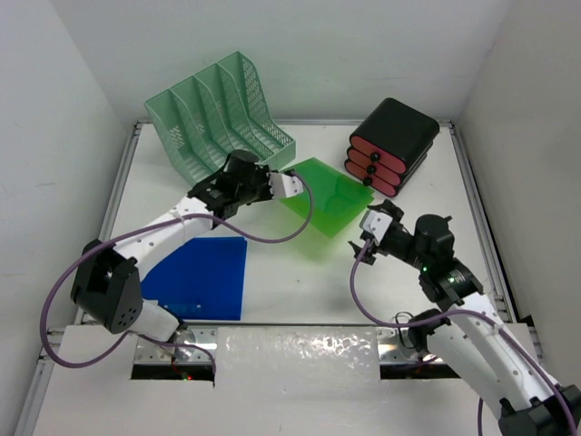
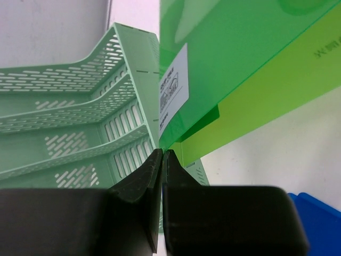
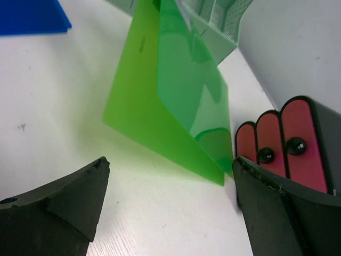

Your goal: Organize the desk

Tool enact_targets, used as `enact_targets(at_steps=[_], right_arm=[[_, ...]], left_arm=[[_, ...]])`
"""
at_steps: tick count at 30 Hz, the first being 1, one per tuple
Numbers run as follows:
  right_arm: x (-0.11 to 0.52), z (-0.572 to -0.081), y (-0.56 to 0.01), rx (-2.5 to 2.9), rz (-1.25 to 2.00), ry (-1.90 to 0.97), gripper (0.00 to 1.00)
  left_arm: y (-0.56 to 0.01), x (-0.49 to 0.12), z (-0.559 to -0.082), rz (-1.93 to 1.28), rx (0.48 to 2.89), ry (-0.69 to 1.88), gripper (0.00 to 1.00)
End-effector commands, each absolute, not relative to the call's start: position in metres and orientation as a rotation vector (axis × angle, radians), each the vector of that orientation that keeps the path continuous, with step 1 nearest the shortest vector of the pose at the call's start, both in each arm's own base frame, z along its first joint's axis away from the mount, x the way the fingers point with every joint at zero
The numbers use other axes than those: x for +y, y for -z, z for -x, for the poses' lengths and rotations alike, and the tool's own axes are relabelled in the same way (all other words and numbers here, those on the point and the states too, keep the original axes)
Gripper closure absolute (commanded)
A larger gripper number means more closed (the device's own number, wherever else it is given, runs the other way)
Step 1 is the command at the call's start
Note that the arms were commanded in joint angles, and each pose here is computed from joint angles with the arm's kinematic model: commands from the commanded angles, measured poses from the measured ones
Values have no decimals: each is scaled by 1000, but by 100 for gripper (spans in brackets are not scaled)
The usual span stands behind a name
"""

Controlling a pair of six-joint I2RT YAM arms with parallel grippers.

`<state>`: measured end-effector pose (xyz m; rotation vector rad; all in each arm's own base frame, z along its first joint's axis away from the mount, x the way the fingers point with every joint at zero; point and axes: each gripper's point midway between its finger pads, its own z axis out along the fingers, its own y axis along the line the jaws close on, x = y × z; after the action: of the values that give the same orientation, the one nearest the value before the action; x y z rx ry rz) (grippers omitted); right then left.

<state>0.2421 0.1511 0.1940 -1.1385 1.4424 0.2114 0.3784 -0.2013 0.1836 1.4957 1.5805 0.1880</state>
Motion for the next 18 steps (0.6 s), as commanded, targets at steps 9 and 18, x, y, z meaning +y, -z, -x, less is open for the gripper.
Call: enact_targets(at_steps=[9,18], right_arm=[[143,-251,-163,1386,1164,-94,4],[146,-292,-139,1375,1199,20,1]], left_arm=[[-200,-206,-401,-1485,1622,-156,100],[-203,-206,-402,-1471,1623,-158,100]])
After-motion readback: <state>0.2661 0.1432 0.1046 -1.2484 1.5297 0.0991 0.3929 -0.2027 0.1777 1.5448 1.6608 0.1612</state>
